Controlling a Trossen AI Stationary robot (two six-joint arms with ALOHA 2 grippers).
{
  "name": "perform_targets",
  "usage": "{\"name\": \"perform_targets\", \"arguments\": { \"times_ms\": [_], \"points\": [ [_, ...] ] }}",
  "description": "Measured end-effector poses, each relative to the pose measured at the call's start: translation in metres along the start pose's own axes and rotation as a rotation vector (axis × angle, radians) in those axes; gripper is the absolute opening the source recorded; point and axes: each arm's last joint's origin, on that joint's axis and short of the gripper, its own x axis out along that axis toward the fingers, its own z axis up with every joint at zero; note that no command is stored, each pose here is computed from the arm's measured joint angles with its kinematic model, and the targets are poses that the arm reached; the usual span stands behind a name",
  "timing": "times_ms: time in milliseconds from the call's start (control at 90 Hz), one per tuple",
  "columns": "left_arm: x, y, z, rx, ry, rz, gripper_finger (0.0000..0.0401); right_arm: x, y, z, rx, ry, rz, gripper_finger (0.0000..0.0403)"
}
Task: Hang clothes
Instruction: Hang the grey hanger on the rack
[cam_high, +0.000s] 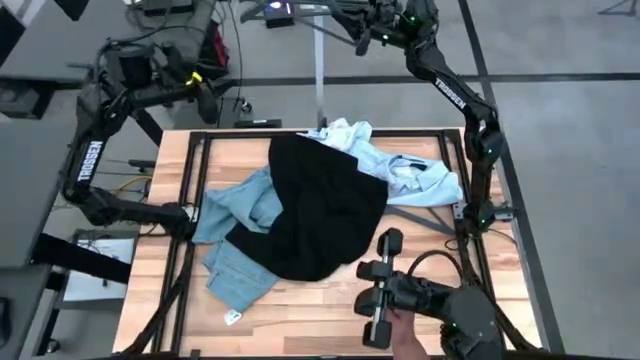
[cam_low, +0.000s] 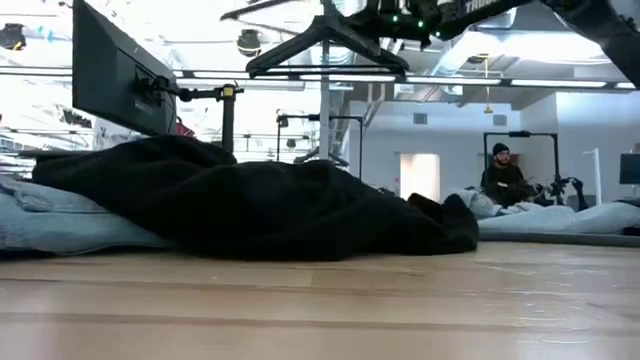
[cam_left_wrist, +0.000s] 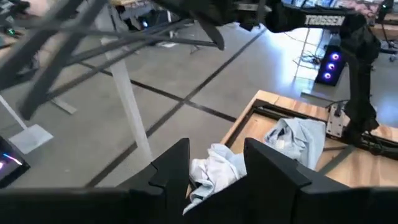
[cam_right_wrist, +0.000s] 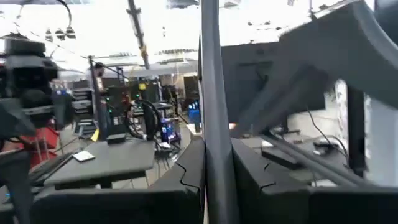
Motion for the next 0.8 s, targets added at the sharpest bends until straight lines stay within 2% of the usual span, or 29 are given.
{"name": "perform_targets", "arguments": {
  "times_ms": [100, 311, 489, 800],
  "points": [
    [0.009, 0.0, -0.002, -0.004, 0.032, -0.008, 0.0133, -0.001, -0.003, -0.005, 0.008, 0.036, -0.019, 0.0031],
    [0.022, -0.001, -0.003, -0.012, 0.055, -0.032, 0.0134, -0.008, -0.012, 0.0, -0.027, 0.007, -0.094, 0.0031],
    [0.023, -0.001, -0.003, -0.036, 0.056, -0.031, 0.0134, -0.018, -0.025, -0.007, -0.013, 0.1, -0.162, 0.0031],
    [0.019, -0.002, -0.01, -0.056, 0.124, -0.013, 0.0134, -0.033, -0.04, -0.011, 0.043, 0.174, -0.22, 0.0099]
  ]
}}
